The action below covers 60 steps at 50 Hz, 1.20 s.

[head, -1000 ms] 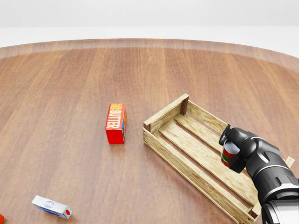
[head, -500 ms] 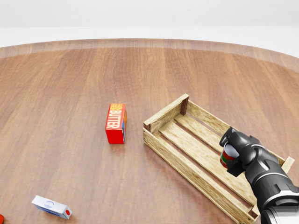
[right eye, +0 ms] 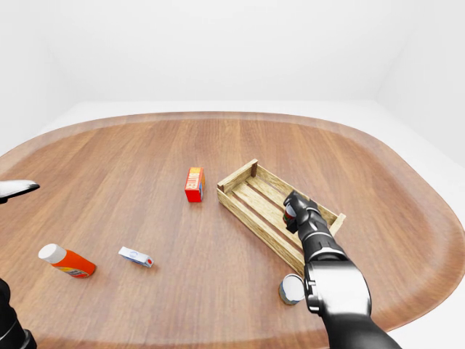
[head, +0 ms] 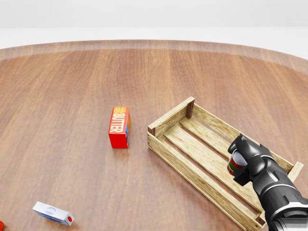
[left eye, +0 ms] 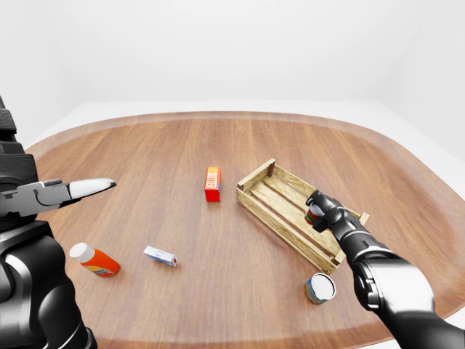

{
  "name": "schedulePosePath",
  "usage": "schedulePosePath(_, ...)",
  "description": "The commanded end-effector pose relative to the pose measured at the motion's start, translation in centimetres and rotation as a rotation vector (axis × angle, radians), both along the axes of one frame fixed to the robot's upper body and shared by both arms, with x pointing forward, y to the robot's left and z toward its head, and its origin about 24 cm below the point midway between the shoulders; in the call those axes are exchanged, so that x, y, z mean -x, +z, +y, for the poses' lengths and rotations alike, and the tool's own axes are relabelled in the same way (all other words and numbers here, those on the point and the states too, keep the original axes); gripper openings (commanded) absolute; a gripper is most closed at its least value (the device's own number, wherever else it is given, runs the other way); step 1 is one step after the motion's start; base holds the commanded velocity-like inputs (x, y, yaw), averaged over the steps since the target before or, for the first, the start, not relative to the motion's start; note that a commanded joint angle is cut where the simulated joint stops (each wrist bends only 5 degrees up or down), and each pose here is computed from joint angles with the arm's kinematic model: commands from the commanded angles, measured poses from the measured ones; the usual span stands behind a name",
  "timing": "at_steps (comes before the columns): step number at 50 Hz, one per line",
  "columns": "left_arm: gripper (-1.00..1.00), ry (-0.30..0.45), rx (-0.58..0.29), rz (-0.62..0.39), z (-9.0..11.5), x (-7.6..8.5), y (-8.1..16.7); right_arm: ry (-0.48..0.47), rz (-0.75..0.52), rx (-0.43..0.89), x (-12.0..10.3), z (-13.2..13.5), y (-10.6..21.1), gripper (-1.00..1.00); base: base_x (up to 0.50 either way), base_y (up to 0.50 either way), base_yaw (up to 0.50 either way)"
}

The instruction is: Pick up the tomato sauce, and put it in the wooden tray.

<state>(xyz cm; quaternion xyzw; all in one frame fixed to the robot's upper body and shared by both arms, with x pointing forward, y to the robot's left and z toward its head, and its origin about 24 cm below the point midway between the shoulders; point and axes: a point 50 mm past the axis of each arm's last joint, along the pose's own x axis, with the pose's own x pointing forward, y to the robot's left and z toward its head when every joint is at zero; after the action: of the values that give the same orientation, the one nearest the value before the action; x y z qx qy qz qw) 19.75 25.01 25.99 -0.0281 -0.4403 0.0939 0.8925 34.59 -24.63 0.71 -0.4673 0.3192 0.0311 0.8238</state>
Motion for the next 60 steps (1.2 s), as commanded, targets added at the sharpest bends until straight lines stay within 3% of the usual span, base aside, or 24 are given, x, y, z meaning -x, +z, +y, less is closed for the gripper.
schedulePosePath(1,1.00,0.000,-0.001,0.006,0.0,-0.1,-0.1,0.000,-0.002,-0.037,0.1,0.2,-0.2,-0.98,0.00,0.00,0.00)
schedulePosePath(6,1.00,-0.001,0.000,0.005,0.0,-0.1,-0.1,0.027,0.012,-0.102,0.1,0.8,-0.5,-0.98,0.00,0.00,0.00)
schedulePosePath(60,1.00,0.000,-0.005,0.011,-0.1,-0.1,-0.2,-0.046,-0.021,-0.027,0.5,-0.4,-0.4,-0.98,0.00,0.00,0.00)
